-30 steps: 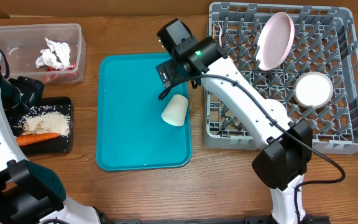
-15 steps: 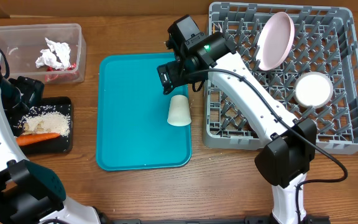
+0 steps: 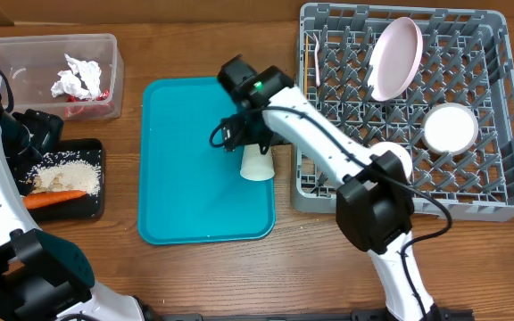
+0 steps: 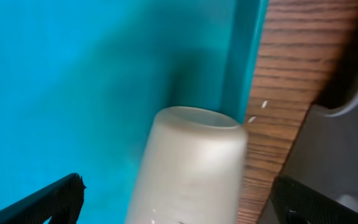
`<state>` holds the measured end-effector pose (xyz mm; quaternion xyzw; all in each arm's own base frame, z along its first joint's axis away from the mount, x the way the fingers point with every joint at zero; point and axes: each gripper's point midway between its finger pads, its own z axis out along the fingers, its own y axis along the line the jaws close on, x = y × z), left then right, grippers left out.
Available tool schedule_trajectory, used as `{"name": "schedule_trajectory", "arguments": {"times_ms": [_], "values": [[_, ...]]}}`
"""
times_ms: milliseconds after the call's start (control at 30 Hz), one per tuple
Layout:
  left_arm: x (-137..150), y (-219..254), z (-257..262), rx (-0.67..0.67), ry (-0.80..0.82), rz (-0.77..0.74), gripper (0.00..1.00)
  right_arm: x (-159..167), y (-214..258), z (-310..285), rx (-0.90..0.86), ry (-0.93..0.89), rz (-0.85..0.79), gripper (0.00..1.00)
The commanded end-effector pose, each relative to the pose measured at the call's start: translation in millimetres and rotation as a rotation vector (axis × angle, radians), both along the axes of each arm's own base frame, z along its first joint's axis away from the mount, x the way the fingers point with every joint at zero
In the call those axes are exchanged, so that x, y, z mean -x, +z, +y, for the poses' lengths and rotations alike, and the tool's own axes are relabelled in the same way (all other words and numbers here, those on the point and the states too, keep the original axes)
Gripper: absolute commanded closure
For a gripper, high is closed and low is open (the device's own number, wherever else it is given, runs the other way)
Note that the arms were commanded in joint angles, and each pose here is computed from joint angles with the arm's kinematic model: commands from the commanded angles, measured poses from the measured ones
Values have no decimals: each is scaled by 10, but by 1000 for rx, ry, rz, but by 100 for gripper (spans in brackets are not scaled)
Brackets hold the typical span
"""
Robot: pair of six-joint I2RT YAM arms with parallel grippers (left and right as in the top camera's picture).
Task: Sort waste into correct bins and load items into the dishwasher rack
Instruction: 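Grasp the white cup with the right gripper and stand it upright, then lift the white cup and carry it right over the dish rack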
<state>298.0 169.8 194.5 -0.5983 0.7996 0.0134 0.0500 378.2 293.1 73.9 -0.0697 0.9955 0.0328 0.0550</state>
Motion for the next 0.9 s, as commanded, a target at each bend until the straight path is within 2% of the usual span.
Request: {"name": "schedule_trajectory", "arguments": {"times_ms": [0,400,533,700,867], "values": [[-9,-58,-28,7,-7,20,0,-31,-68,-23,39,-53,-19,0],[-9,-58,-26,7,-6,20,0,-18,-371,-19,69,-91,22,0],[-9,-58,-28,7,-7,20,0,-28,-376,-12,67,-91,19,6],[-9,-58,-28,7,-7,20,0,-16,-377,-21,71,-91,24,23],[-9,-58,-28,7,-6,20,0,40,-389,-58,87,-90,46,23]]}}
